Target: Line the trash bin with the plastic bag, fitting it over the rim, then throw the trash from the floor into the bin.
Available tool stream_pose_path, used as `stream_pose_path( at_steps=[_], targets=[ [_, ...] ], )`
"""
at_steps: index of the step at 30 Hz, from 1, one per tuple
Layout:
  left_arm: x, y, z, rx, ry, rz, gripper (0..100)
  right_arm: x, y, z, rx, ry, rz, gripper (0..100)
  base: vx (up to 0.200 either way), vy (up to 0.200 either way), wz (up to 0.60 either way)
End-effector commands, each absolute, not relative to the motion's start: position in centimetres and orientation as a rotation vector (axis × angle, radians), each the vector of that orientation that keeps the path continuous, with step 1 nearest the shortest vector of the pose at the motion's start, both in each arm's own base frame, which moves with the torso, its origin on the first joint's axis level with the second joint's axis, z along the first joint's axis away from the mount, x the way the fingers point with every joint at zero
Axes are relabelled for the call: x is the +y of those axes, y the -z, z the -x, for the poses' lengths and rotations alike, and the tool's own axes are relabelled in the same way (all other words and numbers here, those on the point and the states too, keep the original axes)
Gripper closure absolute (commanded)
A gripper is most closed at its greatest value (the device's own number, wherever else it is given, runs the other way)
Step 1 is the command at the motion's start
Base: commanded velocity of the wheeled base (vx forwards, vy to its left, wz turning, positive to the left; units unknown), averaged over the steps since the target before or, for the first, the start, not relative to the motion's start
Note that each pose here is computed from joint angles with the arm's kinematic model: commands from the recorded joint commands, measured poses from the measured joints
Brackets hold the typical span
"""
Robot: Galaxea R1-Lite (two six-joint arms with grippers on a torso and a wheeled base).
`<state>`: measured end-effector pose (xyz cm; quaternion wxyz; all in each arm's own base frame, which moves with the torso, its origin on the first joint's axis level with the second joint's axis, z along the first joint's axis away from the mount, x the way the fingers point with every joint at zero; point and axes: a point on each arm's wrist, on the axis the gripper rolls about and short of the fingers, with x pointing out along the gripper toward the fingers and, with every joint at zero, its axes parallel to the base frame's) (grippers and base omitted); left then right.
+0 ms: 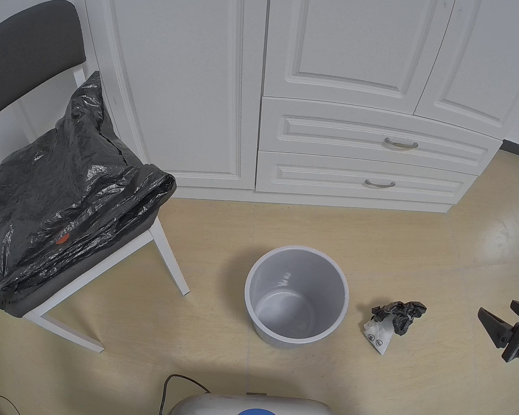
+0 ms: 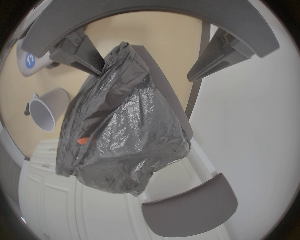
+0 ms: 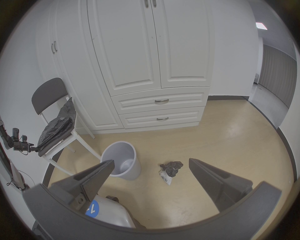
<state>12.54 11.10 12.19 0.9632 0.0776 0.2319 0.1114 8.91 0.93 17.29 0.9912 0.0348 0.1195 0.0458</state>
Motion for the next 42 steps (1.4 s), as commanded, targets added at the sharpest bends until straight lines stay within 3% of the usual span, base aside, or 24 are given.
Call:
stream_pose_path(
  at_steps=[1,5,13,27,41,42],
  targets=[
    [11.9,-11.4,-12.9,0.459,-0.259,-0.076,0,0.9,-17.4,-8.3,0.214,-0.094,-0.071,0,0.0,0.0,0.0],
    [12.7,-10.7,-12.7,0.454,-0.299,-0.062,0,0.9,-17.4,-8.0,0.2,-0.097,-0.072,0,0.0,0.0,0.0],
    [13.7,-9.3,-13.2,0.412,-0.223,-0.022,0,0.8,-17.5,-7.6,0.185,-0.098,-0.091,0,0.0,0.0,0.0],
    [14.8,-11.0,-14.1,0.218,-0.264,0.061,0,0.8,-17.7,-7.0,0.149,-0.106,-0.115,0,0.0,0.0,0.0],
    [14.3,-10.6,-14.5,0.219,-0.24,0.105,0,1.0,-17.7,-6.8,0.153,-0.14,-0.112,0,0.0,0.0,0.0],
    [14.2,-10.7,-14.5,0.215,-0.236,0.108,100,1.0,-17.8,-6.9,0.151,-0.141,-0.111,0,0.0,0.0,0.0]
  ],
)
